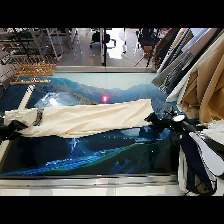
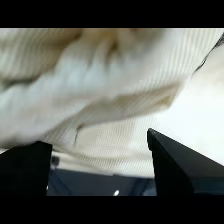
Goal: Fold the clothes and pants, and hang the long-sleeved shirts on hangers.
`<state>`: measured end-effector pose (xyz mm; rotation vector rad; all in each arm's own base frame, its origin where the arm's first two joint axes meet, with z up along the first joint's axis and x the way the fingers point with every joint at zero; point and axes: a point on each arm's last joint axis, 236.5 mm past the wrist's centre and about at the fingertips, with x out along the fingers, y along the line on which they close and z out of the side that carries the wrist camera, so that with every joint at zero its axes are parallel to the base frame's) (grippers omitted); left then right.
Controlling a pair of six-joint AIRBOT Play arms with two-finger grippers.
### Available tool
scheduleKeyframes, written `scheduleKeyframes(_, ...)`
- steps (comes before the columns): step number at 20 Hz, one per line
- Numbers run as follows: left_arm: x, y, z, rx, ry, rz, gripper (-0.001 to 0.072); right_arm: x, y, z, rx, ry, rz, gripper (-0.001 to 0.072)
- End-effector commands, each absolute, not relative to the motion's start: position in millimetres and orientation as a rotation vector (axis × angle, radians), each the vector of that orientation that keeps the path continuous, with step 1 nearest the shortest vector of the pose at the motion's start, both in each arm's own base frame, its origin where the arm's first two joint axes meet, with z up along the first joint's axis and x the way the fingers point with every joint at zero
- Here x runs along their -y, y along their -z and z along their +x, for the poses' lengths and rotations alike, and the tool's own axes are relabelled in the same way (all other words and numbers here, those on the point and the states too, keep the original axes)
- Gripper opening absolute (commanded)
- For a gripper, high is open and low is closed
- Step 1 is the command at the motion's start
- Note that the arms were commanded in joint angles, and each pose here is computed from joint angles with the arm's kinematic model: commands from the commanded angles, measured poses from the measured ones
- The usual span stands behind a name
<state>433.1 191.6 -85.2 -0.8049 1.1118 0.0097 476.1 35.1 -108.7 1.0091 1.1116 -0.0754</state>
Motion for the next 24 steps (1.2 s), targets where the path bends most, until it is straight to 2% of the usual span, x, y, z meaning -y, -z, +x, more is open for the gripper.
scheduleKeyframes(1,-185.9,86.6,461.2,-1.037,-0.032,-0.82,0.0358,-39.4,120.8,504.1,-1.09,0.037,0.971,0.0561)
scheduleKeyframes(2,-182.4,86.2,465.8,-1.03,-0.03,-0.813,0.026,-45.0,121.9,513.8,-1.088,0.015,0.953,0.0512)
scheduleKeyframes(3,-179.3,85.1,471.4,-1.018,-0.029,-0.808,0.0213,-52.1,121.9,523.8,-1.085,-0.009,0.938,0.0482)
scheduleKeyframes(5,-176.1,80.6,482.3,-0.981,-0.032,-0.819,0.0192,-67.5,118.2,542.1,-1.081,-0.063,0.906,0.0426)
scheduleKeyframes(6,-174.2,77.1,486.1,-0.964,-0.026,-0.838,0.0032,-74.6,114.5,546.4,-1.09,-0.093,0.884,0.0228)
scheduleKeyframes(7,-171.5,70.5,489.8,-0.942,-0.007,-0.844,0.0017,-77.3,107.7,546.9,-1.102,-0.12,0.851,0.0016)
scheduleKeyframes(11,-193.7,2.5,493.5,-0.837,0.012,-0.813,0.0013,-64.5,50.3,541.8,-1.137,-0.203,0.629,0.0022)
scheduleKeyframes(14,-212.1,-83.0,503.3,-0.741,0.054,-0.761,0.0013,-63.1,-52.9,558.6,-0.983,-0.278,0.52,0.0022)
scheduleKeyframes(16,-214.3,-113.8,500.6,-0.725,0.087,-0.706,0.0013,-59.3,-95.4,551.0,-0.959,-0.3,0.429,0.0022)
scheduleKeyframes(18,-221.9,-97.0,479.6,-0.827,0.063,-0.654,0.0013,-52.1,-89.0,522.1,-1.07,-0.293,0.346,0.0021)
scheduleKeyframes(21,-246.8,-43.1,435.5,-1.026,-0.004,-0.516,0.0014,-41.3,-33.6,454.7,-1.373,-0.284,0.262,0.0021)
scheduleKeyframes(24,-246.5,2.4,392.3,-1.13,0.099,-0.471,0.0014,-40.9,23.8,380.8,-1.603,-0.282,0.262,0.0021)
